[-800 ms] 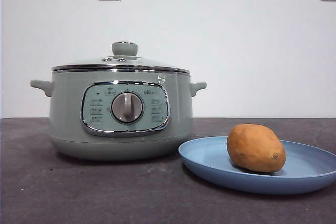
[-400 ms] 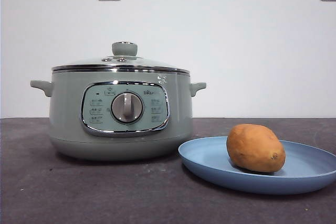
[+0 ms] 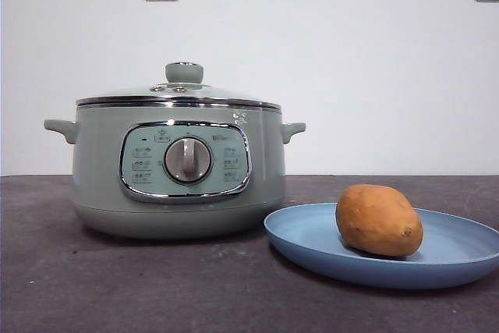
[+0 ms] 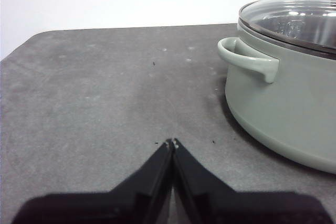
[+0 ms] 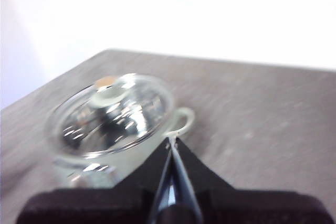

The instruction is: Take the potato out from the steamer,put the potato on the plate,close the lid

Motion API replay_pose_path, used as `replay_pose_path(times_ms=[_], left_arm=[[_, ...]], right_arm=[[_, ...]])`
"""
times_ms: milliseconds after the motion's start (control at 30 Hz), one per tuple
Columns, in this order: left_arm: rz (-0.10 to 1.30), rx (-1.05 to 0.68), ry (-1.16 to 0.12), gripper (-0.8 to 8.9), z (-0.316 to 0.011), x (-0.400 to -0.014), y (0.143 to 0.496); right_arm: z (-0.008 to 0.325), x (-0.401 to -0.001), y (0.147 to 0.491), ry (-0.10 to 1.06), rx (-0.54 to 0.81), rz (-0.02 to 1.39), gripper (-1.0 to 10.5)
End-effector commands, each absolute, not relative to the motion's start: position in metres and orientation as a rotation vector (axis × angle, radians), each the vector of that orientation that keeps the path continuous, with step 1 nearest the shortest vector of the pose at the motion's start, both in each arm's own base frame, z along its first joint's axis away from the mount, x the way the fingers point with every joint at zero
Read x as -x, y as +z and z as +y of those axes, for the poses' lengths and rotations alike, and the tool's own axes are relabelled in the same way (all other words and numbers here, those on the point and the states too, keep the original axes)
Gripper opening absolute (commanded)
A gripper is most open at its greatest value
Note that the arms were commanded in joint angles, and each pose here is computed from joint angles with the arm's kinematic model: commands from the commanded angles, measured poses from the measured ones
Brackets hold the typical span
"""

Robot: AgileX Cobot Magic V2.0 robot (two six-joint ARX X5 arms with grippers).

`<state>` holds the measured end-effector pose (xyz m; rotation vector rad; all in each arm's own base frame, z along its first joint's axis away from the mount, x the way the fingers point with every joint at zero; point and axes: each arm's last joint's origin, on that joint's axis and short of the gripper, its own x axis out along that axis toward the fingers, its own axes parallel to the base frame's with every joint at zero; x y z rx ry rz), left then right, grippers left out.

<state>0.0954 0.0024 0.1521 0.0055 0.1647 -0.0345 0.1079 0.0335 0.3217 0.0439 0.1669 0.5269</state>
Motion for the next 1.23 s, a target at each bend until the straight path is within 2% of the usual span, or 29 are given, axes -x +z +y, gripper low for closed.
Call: replay_pose_path(times_ms=[33,267,500,767,900,1233], left_arm=[[0.179,0.002,-0.028,-0.03,0.003,-0.096,0.147],[0.179,0.002,-0.028,-0.03,0.003,-0.096,0.147],[0.179,0.001,-0.027,-0.03,0.003,-0.096,0.147],[0.179,0.002,-0.028,-0.03,0.003,-0.096,0.147],[0.179,0.002,-0.028,-0.03,0.003,-0.096,0.147],[0.179,0.002,-0.028,-0.03,0.003,-0.096,0.147]], right_arm=[[0.028,-0.107,0.291,0.477,-0.041,0.119,0.0],[0.016,-0.100,0.227,0.319,-0.075,0.079,0.0],[0.012,-0.095,0.187,0.170,-0.105,0.063,0.0],[0.012,-0.096,0.158,0.162,-0.159,0.103,0.0],[0.011,-0.095,0.149,0.151,-0.162,0.185,0.0],[0.011,-0.095,0.149,0.150,-0.186,0.189,0.0]])
